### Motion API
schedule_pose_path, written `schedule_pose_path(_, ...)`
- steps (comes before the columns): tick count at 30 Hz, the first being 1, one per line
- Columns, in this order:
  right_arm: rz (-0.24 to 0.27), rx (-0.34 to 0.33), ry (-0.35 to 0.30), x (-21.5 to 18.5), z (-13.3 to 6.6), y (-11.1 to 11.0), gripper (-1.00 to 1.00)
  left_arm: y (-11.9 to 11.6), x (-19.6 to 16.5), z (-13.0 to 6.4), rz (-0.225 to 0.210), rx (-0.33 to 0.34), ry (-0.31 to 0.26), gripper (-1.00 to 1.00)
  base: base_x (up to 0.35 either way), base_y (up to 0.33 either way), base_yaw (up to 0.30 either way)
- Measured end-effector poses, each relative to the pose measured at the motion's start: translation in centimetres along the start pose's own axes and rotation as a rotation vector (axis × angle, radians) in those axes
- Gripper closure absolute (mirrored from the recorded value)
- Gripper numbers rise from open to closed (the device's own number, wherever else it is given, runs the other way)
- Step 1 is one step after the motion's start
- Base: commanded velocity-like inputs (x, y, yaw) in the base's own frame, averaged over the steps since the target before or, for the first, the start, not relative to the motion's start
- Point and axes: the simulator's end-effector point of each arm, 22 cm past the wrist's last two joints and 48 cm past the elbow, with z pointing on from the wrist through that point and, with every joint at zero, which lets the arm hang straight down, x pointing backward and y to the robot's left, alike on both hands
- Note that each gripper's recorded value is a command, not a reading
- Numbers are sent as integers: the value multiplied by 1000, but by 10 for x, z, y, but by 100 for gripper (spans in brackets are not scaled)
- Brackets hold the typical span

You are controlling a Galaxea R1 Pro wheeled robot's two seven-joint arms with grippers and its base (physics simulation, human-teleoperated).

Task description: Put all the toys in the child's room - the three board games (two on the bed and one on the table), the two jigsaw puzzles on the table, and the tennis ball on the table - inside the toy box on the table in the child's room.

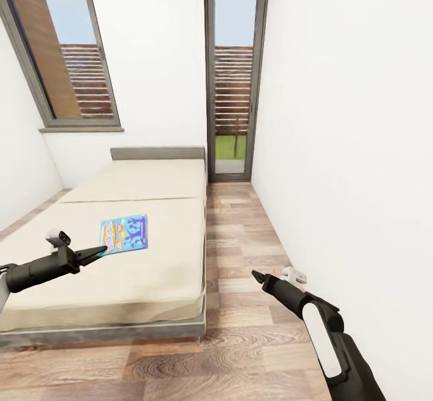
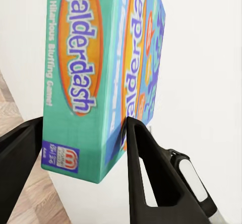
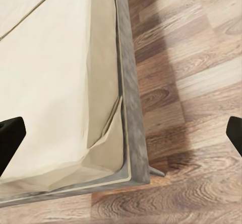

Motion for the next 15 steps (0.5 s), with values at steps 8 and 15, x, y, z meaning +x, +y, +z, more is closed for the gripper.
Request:
schedule_pose_path(8,3,6,8,-9,-5,7,-100,-13,-12,-4,3,-1,2,100,0,0,0)
schedule_pose_path(15,6,9,13,-17,-8,13,-100,-23,-23,-5,1,-1,-6,100,0,0,0)
